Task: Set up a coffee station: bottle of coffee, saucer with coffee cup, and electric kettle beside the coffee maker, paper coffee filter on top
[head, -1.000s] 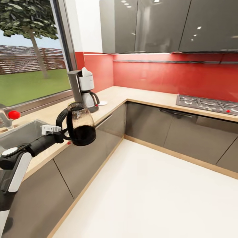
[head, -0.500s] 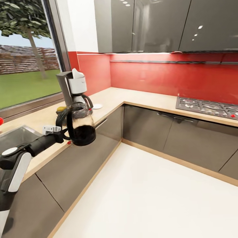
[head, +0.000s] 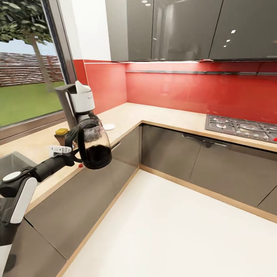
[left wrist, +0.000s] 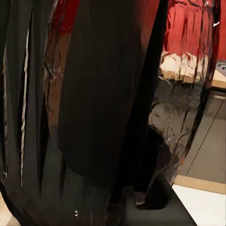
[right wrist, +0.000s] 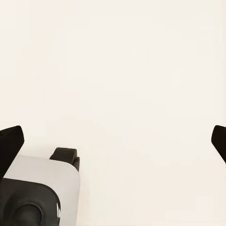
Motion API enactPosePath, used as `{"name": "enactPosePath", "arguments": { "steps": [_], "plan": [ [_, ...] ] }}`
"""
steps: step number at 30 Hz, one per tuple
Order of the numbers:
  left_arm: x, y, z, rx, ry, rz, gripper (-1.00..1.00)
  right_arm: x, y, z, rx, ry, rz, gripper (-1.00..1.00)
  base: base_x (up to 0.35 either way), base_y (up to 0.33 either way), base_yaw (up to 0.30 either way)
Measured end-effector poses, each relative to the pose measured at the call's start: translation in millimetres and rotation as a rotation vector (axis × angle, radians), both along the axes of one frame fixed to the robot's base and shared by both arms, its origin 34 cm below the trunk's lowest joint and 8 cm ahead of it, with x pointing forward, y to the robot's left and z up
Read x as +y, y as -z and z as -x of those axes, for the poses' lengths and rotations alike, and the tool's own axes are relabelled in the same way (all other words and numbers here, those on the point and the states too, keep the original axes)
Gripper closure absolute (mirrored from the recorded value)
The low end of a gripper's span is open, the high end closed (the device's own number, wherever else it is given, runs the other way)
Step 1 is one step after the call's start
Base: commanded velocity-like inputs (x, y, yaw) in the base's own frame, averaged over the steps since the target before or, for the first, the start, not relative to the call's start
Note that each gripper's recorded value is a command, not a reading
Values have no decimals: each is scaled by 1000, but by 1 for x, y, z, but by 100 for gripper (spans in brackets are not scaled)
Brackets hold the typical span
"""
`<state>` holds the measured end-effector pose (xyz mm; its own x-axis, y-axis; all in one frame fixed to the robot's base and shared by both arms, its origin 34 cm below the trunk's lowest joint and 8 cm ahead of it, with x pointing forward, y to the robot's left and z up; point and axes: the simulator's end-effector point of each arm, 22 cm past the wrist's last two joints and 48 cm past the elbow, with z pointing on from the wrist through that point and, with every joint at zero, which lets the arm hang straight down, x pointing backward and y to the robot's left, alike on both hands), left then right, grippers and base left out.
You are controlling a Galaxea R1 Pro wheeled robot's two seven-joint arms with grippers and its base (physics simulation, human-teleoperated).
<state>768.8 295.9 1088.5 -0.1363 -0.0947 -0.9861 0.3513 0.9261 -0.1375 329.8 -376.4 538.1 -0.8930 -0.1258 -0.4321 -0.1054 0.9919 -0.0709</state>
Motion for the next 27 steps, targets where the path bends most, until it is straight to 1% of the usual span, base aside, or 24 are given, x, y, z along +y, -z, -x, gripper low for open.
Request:
{"name": "enactPosePath", "arguments": {
  "steps": [8,10,12,13,15,18,21,25,27],
  "plan": [
    [1,-3,0,-8,-11,-12,100,0,0,0,0,0,0,-100,1,-1,0],
    [6,-2,-2,-8,-33,-23,100,0,0,0,0,0,0,-100,0,0,0],
    [13,0,-5,-5,-73,-41,100,0,0,0,0,0,0,-100,0,0,0],
    [13,3,-6,1,-87,-52,100,0,0,1,1,0,0,-100,0,0,0],
    [11,4,-6,1,-87,-61,100,0,0,0,1,0,0,-100,0,0,0],
    [12,5,-8,-14,-106,-106,100,0,0,1,1,0,0,-100,0,0,0],
    [15,5,-10,-24,-123,-135,100,-1,0,1,2,0,1,-100,0,0,0],
    [15,6,-10,-26,-127,-142,100,-1,0,1,1,0,1,-100,13,0,0],
    [15,5,-10,-27,-128,-142,100,0,0,1,1,0,0,-100,164,0,0]
  ]
}}
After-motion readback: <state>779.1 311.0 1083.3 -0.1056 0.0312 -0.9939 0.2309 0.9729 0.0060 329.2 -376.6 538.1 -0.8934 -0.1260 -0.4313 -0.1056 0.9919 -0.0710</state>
